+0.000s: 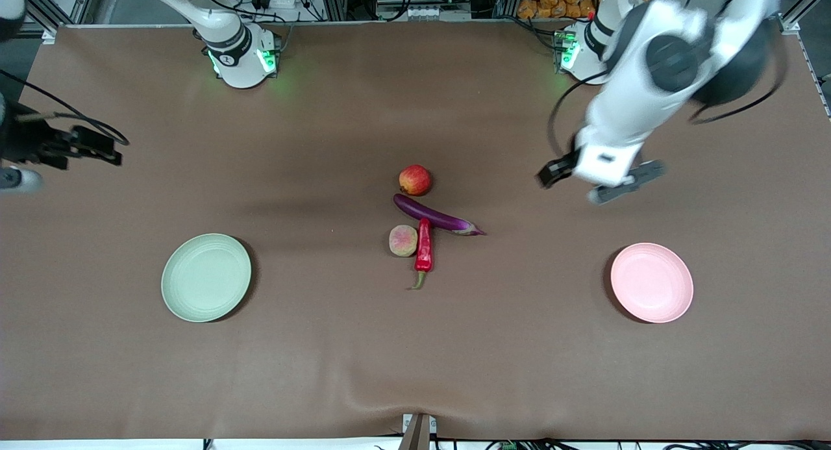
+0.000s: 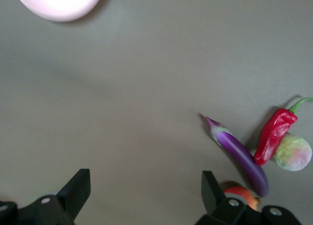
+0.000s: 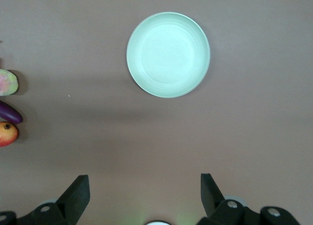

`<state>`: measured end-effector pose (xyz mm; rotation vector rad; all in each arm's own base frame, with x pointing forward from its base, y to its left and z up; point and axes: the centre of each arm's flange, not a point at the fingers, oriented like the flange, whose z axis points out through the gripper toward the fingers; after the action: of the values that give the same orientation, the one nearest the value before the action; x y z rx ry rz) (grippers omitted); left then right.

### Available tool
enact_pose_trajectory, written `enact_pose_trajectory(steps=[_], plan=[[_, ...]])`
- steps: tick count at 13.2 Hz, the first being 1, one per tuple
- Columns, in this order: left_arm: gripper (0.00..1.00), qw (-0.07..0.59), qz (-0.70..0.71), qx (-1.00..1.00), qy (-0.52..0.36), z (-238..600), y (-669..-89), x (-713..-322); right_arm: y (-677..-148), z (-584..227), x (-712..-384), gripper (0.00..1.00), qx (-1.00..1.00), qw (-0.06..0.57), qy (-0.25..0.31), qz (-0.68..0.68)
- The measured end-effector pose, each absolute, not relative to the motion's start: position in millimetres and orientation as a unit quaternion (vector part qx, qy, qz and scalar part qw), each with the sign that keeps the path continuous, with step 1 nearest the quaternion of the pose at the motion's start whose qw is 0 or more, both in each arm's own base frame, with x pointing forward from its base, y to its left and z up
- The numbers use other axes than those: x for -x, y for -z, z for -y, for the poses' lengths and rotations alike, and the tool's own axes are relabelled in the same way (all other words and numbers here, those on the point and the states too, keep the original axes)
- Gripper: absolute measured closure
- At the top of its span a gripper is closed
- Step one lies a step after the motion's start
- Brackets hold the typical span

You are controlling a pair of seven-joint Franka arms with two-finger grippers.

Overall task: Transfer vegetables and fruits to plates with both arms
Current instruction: 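Grasp the eggplant with the left gripper while the right gripper reaches the peach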

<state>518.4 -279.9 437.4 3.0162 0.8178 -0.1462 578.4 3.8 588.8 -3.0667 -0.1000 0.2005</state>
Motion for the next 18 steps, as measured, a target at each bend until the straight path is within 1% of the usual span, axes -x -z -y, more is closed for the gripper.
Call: enact_pose_trajectory(steps=[2, 5, 7, 10, 11, 12, 13, 14, 15, 16, 17, 18], plan=[[0.0, 0.001, -0.315, -0.948, 0.042, 327, -382, -515, -557, -24, -600, 0.0, 0.996, 0.034, -0.063, 0.047], [0.0, -0.01, -0.385, -0.923, 0.018, 381, -310, -507, -506, -39, -624, 0.0, 0.993, 0.065, -0.082, 0.047], [0.0, -0.008, -0.421, -0.907, 0.023, 404, -277, -507, -479, -48, -636, 0.0, 0.992, 0.08, -0.084, 0.045], [0.0, 0.006, -0.469, -0.882, 0.032, 430, -244, -507, -443, -70, -648, 0.0, 0.991, 0.088, -0.092, 0.048], [0.05, 0.011, -0.477, -0.878, 0.034, 436, -236, -506, -436, -80, -648, 0.0, 0.99, 0.093, -0.098, 0.043], [0.06, 0.015, -0.483, -0.875, 0.036, 438, -229, -506, -433, -93, -647, 0.0, 0.99, 0.094, -0.104, 0.033], [0.14, 0.019, -0.486, -0.873, 0.037, 439, -222, -507, -431, -113, -645, 0.0, 0.989, 0.096, -0.109, 0.023], [0.15, 0.023, -0.489, -0.871, 0.038, 439, -215, -508, -428, -139, -642, 0.0, 0.989, 0.095, -0.109, 0.015], [0.22, 0.026, -0.494, -0.868, 0.039, 440, -210, -508, -424, -168, -640, 0.0, 0.99, 0.096, -0.103, 0.008], [0.22, 0.027, -0.496, -0.867, 0.041, 440, -205, -508, -417, -195, -638, 0.0, 0.991, 0.094, -0.096, 0.0], [0.29, 0.025, -0.496, -0.867, 0.042, 440, -201, -507, -407, -216, -637, 0.0, 0.992, 0.092, -0.091, -0.007], [0.39, 0.024, -0.497, -0.866, 0.044, 440, -197, -507, -399, -230, -635, 0.0, 0.992, 0.091, -0.091, -0.012]])
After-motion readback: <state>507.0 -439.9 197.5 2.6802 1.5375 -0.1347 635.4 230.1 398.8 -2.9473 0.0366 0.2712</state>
